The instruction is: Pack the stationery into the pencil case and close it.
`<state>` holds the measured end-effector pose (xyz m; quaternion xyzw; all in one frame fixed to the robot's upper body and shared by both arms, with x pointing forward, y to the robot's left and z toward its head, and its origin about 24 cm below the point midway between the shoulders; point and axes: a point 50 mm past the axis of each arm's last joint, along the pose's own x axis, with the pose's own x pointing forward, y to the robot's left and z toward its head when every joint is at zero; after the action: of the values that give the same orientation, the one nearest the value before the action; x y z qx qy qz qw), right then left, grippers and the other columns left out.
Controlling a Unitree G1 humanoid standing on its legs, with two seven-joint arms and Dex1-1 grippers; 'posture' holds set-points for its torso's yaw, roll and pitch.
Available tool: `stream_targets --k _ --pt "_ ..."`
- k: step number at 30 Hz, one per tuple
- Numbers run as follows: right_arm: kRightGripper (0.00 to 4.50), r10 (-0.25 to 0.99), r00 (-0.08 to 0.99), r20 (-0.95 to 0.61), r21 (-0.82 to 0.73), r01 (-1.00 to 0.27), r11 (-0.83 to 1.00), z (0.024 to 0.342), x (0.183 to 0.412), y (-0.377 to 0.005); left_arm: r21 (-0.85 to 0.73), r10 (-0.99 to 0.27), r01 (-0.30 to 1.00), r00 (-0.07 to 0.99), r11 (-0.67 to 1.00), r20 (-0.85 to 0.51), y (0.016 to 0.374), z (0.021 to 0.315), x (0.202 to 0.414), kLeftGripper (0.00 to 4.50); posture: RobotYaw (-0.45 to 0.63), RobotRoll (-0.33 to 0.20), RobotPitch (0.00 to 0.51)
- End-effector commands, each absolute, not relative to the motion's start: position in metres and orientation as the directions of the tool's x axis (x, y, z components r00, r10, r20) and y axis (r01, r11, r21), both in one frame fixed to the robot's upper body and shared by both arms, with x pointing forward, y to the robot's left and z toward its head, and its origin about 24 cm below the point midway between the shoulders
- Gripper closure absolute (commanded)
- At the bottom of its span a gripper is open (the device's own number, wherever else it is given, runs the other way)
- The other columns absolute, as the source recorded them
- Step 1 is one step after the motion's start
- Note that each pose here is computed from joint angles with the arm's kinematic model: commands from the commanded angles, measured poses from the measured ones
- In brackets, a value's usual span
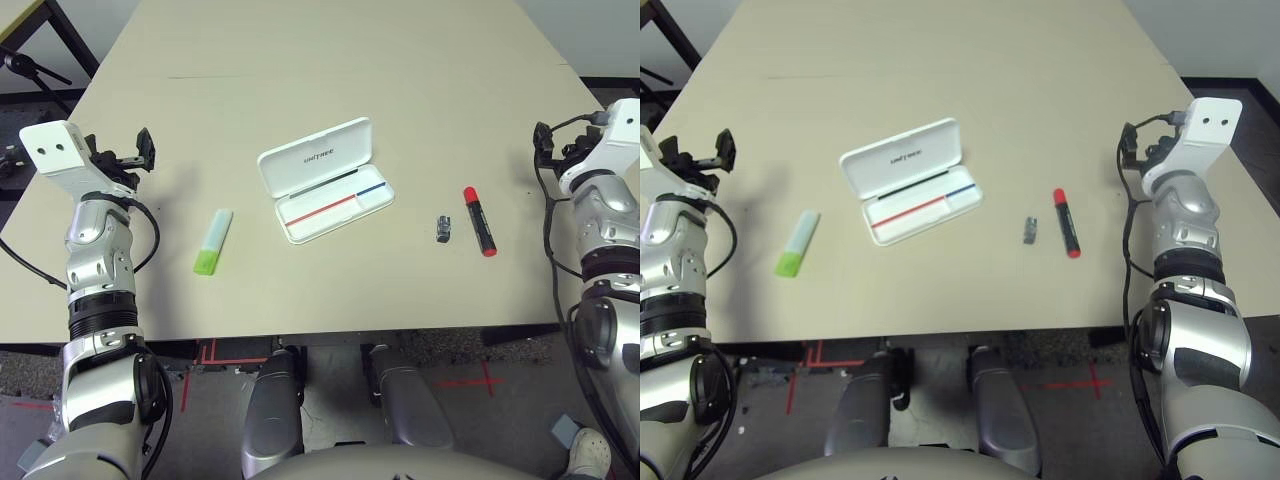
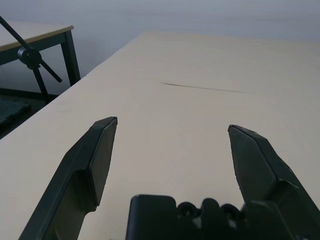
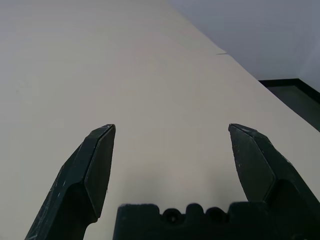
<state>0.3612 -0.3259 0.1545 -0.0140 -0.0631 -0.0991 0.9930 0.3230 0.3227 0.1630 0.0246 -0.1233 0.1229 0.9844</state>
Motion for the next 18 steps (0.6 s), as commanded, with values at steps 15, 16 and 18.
stream_targets --k 15,16,18 --pt "0.0 -0.191 0.974 0.122 -0.012 0.194 0.981 0.1518 0.3624 -0.3244 0.023 0.223 -0.236 0.942 0.971 0.25 0.3246 0.1648 0.3211 0.02 -0.08 0.0 0.209" --pt "0.0 -0.19 0.974 0.122 -0.013 0.193 0.981 0.1516 0.3624 -0.3243 0.024 0.223 -0.236 0.942 0.971 0.251 0.3249 0.1651 0.3207 0.02 -0.08 0.0 0.209" --pt "0.0 -0.188 0.975 0.121 -0.014 0.191 0.981 0.1513 0.3622 -0.3246 0.026 0.223 -0.237 0.941 0.971 0.253 0.3253 0.1661 0.3193 0.02 -0.07 0.0 0.207"
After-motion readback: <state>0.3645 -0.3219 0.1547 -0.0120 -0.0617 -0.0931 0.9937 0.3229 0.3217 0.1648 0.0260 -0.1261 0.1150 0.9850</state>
